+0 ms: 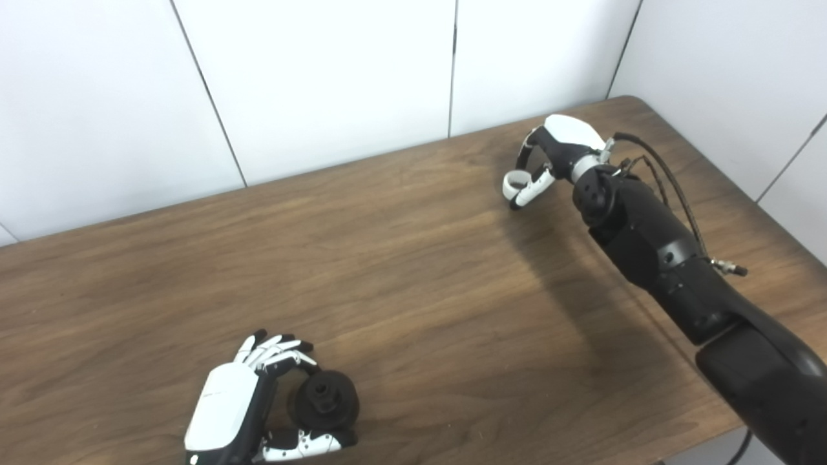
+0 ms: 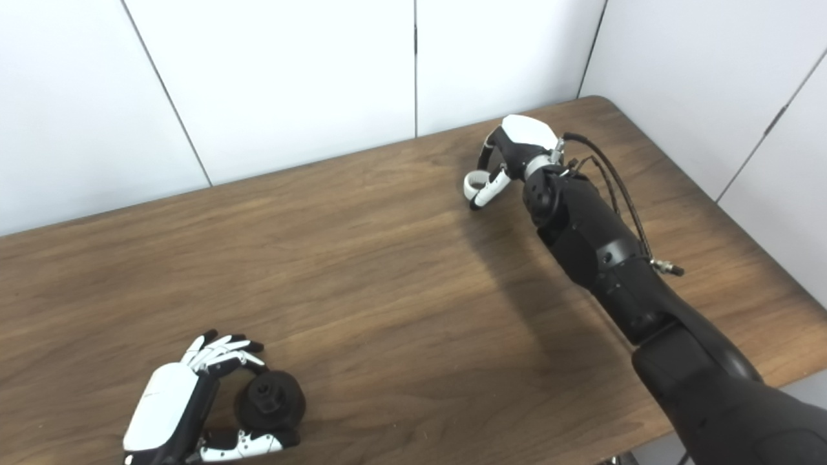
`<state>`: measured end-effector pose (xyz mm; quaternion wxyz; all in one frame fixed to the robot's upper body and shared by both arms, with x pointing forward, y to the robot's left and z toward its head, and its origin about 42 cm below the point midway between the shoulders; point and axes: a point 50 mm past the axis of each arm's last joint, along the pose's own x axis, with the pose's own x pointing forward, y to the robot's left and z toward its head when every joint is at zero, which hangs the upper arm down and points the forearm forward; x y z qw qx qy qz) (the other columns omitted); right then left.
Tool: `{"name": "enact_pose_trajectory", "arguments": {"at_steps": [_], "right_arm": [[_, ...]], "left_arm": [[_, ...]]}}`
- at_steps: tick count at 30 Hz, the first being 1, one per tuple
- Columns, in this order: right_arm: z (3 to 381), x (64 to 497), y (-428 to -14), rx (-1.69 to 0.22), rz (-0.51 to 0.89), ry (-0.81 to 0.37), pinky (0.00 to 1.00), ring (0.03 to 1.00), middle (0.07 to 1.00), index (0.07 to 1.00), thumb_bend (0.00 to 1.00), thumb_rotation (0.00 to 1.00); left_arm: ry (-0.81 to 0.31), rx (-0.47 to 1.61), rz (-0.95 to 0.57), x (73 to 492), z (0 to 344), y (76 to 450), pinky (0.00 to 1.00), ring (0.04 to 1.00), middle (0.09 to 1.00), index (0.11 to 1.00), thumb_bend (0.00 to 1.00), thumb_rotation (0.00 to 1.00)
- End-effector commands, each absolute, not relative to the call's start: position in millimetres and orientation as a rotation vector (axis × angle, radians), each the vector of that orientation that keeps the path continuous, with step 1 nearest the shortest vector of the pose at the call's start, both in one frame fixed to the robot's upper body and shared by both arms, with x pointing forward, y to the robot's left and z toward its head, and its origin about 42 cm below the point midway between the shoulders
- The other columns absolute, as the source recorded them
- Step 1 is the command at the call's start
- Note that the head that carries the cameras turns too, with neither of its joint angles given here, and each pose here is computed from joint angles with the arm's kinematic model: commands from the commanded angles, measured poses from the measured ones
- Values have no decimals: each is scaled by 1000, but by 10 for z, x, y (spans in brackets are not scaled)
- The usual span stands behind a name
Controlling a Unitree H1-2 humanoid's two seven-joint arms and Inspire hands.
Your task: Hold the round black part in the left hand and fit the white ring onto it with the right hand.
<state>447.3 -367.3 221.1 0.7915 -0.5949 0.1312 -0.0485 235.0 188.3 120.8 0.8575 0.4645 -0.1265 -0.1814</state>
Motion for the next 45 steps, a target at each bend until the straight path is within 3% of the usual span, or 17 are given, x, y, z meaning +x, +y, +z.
{"name": "enact_pose_trajectory", "arguments": {"at_steps": [1, 7, 20, 30, 45], "right_arm": [[2382, 4532, -3719, -1311, -151, 237, 1000, 994, 863, 488, 526, 137], [2368, 4500, -3739, -1324, -137, 222, 1000, 977, 819, 485, 523, 130], [2389, 4423, -3785, -1341, -125, 216, 1000, 974, 817, 486, 523, 133], [2668, 4126, -3469, -1335, -2, -14, 1000, 954, 800, 485, 523, 131], [2729, 3404, -2820, -1257, 183, -185, 1000, 967, 864, 482, 525, 134]], "left_arm": [[-266, 990, -377, 2330, 1225, 1909, 953, 836, 766, 484, 522, 48], [-272, 992, -374, 2331, 1216, 1918, 951, 833, 762, 484, 522, 47], [-266, 984, -372, 2333, 1220, 1893, 945, 832, 763, 484, 522, 48], [-259, 995, -375, 2335, 1206, 1845, 950, 839, 767, 484, 522, 49], [-253, 1002, -378, 2326, 1208, 1709, 959, 846, 780, 484, 523, 50]]}}
